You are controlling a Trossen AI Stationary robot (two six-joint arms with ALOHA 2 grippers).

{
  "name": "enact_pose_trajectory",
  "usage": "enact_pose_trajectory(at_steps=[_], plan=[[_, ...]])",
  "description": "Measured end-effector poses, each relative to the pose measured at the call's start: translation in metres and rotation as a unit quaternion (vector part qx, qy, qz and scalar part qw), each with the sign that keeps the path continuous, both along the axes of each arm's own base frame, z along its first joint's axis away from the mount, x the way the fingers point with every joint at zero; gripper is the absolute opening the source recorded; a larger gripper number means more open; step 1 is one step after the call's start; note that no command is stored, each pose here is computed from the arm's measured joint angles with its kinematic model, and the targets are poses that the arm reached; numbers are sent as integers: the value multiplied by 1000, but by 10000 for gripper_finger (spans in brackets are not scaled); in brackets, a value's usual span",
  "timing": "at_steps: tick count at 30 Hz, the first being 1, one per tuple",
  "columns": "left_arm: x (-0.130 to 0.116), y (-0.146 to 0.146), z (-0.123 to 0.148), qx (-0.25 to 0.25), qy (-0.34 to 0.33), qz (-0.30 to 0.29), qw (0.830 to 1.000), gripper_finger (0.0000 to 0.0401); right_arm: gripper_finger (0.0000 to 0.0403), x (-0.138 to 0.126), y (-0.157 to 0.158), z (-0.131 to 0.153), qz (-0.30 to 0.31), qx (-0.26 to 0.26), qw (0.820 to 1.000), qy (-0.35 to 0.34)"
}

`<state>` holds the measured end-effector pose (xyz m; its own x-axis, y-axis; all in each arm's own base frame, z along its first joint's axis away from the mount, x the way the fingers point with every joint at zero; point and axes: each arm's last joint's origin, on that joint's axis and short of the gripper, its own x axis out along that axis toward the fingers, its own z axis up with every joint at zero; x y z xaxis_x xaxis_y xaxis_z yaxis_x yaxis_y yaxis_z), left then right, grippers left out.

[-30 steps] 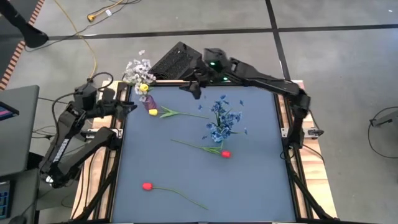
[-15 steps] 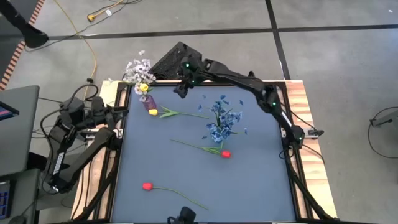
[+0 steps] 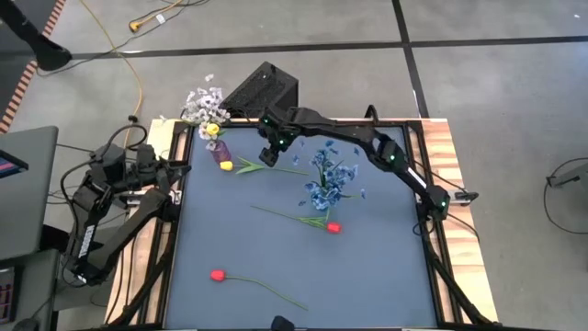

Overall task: Sort flowers into vase by color
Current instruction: Put the yellow flower into the purple vase

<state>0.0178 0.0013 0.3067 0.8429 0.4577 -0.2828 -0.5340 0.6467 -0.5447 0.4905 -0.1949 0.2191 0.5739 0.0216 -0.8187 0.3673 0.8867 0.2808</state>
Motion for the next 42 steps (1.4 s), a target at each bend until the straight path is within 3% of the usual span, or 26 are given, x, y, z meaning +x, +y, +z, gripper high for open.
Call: enact_pose_trajectory(at_steps=[4, 13, 20, 30, 34, 42], plan=[[0, 0, 0, -1, 0, 0, 1000, 171, 280, -1, 16, 9, 7, -10, 1000, 18], [0, 0, 0, -2, -2, -5, 1000, 171, 280, -13, 41, -16, 27, -43, 984, 170], [0, 0, 0, -4, -3, -5, 1000, 171, 280, -20, 38, -47, 16, -33, 978, 204], [0, 0, 0, -13, -8, 1, 1000, 171, 269, -14, 46, -67, -3, -82, 977, 196], [0, 0, 0, -14, -8, 2, 1000, 171, 209, -13, 49, -67, -1, -90, 976, 198], [1, 0, 2, -7, -14, -5, 1000, 171, 20, -16, 49, -66, 9, -70, 977, 203]])
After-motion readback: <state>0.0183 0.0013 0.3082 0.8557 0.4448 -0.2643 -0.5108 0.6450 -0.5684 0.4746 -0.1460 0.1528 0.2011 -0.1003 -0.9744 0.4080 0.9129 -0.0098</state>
